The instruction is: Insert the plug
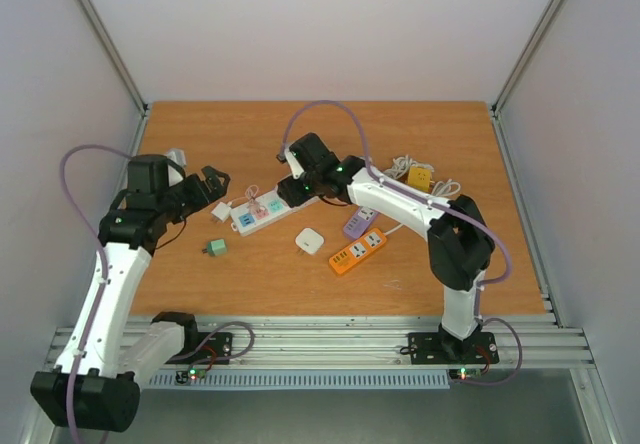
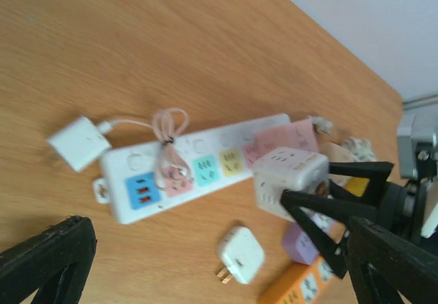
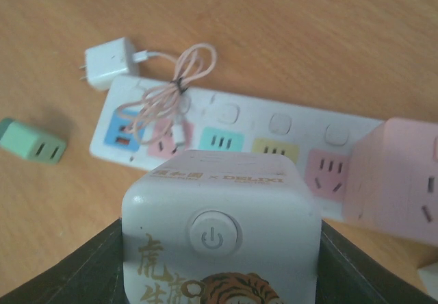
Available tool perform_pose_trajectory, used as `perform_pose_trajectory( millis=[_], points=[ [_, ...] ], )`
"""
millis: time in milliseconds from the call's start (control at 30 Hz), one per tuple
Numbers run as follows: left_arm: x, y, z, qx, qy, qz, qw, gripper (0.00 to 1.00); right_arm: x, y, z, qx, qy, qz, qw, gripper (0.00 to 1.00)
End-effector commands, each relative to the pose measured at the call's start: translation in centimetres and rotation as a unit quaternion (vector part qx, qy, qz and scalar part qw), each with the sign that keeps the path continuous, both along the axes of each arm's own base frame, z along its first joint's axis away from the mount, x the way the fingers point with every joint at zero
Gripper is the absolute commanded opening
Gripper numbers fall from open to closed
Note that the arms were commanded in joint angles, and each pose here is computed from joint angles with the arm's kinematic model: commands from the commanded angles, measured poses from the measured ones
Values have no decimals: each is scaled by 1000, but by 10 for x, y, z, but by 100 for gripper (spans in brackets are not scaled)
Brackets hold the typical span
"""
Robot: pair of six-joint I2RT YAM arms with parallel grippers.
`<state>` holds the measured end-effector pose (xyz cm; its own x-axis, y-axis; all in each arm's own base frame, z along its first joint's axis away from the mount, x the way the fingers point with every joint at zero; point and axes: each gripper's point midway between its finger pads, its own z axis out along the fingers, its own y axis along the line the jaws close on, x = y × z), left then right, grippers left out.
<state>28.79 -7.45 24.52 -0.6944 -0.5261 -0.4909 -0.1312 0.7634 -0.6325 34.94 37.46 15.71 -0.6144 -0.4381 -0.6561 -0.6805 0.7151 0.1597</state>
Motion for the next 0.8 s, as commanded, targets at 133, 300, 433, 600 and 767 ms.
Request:
perform_pose_trajectory(
  millis=[133, 300, 433, 600, 767],
  points=[
    [-10, 51, 3, 153, -28, 63, 986, 99, 31, 2, -8, -44, 27, -59, 997, 26],
    [-10, 51, -5, 155, -23, 62, 986, 99, 35, 3, -20, -70, 62, -71, 993, 27],
    [-11, 52, -5, 158, -24, 64, 985, 99, 37, 4, -27, -77, 86, -74, 991, 28],
    [-11, 51, -6, 158, -24, 61, 985, 99, 45, -4, -39, -97, 110, -93, 985, 28],
    [-11, 52, -7, 160, -24, 61, 985, 99, 44, 1, -45, -96, 127, -86, 984, 28]
  ],
)
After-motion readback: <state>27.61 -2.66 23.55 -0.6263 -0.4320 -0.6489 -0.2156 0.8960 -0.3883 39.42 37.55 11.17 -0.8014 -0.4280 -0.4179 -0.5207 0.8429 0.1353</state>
